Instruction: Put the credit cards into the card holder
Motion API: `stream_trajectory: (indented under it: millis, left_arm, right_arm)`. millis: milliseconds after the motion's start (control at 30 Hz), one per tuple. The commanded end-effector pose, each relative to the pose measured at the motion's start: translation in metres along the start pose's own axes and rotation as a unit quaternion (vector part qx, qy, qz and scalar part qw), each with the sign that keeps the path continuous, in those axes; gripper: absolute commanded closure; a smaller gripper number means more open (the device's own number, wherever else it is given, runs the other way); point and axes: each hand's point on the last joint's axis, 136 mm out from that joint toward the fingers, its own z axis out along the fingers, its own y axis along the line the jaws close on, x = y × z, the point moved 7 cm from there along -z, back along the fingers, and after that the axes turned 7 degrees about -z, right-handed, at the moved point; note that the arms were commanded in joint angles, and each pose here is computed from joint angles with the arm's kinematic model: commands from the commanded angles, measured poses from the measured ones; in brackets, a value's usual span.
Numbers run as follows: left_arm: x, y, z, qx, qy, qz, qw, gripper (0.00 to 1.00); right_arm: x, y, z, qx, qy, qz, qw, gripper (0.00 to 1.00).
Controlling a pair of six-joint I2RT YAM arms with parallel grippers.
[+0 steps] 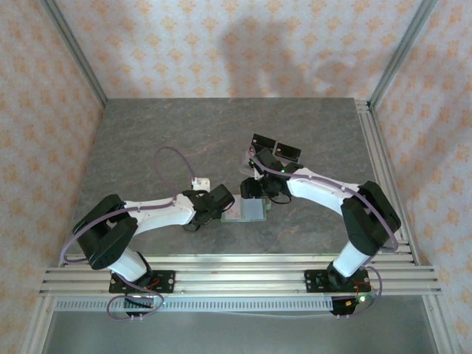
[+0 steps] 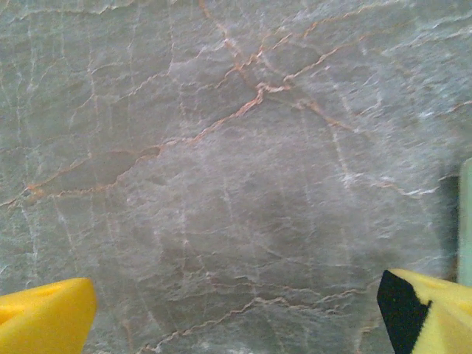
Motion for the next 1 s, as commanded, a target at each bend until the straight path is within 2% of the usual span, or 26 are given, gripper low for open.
stream_trajectory:
  millis: [0,600,967]
  left_arm:
    - [-0.002,-0.008,-0.003,0.006,-0.002,0.016,1.0,0.0]
    - [0.014,-0.016,0.013,-0.004,0.014,0.035,0.999,0.0]
    - [0.021,-0.018,0.021,-0.01,0.021,0.038,0.999,0.0]
  right_arm:
    - [-0.001,-0.006,0.006,0.033,0.02,-0.027,0.999,0.46]
    - [0.017,-0.016,0.029,0.041,0.048,-0.017,0.998,0.46]
    - [0.027,-0.006,0.043,-0.029,0.068,0.016,0.997,0.46]
